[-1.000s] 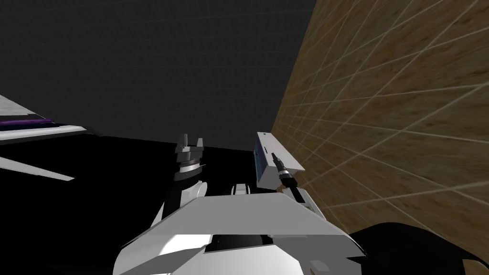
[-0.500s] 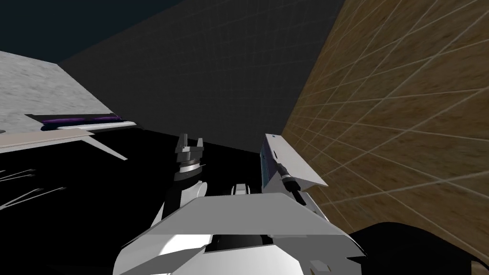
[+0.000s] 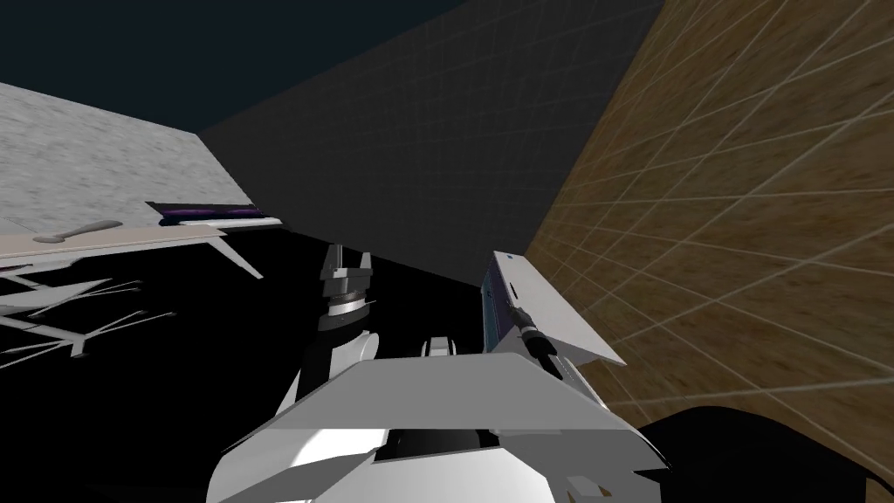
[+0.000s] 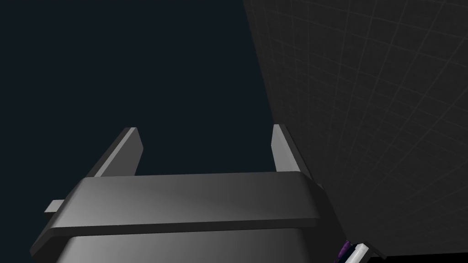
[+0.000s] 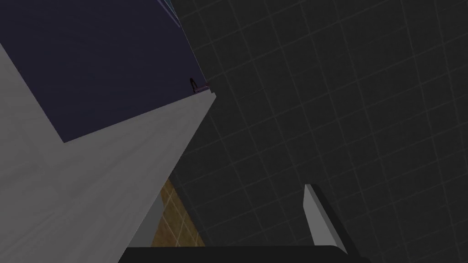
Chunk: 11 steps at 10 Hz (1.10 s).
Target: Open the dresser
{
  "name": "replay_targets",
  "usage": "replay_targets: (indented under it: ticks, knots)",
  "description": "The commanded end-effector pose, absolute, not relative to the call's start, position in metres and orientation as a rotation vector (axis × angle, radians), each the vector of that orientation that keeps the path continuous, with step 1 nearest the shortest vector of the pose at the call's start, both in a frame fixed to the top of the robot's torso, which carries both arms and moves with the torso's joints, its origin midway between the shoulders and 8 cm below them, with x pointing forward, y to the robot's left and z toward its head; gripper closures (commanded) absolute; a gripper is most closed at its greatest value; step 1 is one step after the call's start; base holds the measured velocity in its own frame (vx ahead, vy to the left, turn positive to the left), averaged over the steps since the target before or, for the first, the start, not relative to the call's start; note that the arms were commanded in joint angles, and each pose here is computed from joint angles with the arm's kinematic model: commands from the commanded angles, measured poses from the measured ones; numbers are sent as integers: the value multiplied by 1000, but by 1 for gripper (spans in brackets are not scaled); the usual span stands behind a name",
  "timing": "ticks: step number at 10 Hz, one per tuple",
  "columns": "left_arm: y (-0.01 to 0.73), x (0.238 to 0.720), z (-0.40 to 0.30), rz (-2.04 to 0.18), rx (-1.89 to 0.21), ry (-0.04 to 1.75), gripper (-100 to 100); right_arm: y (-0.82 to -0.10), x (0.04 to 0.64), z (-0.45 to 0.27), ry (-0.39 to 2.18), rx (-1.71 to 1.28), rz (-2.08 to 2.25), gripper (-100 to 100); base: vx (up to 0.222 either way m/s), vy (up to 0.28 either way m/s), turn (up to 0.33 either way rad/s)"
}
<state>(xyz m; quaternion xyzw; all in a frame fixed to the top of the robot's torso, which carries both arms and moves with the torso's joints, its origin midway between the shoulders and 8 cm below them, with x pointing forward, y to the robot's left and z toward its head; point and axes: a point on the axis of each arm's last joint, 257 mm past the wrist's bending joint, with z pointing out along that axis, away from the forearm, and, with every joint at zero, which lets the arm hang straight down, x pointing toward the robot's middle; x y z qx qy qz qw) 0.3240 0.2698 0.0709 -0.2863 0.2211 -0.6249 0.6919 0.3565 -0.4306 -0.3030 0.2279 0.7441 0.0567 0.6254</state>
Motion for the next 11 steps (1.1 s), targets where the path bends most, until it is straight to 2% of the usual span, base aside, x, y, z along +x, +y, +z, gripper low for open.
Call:
replay_targets:
  ticks: [1,3,7,9,11]
  knots:
    - [270,324,71,-1396,-640,494,0,-442,343,-333,1777,537,75,-100,4,15,68]
    - [270,324,71,-1396,-640,494,0,-462,329,-351,1841,502,-30,-100,36,34,236]
    - [270,324,71,-1396,-640,494,0,-465,325,-359,1856,512,-37,-100,-1,5,4]
    - [270,324,71,-1396,-640,494,0,-487,306,-377,1924,478,-146,-100,25,38,241]
    - [270,324,71,-1396,-640,494,0,-488,304,-381,1932,483,-150,-100,0,0,22]
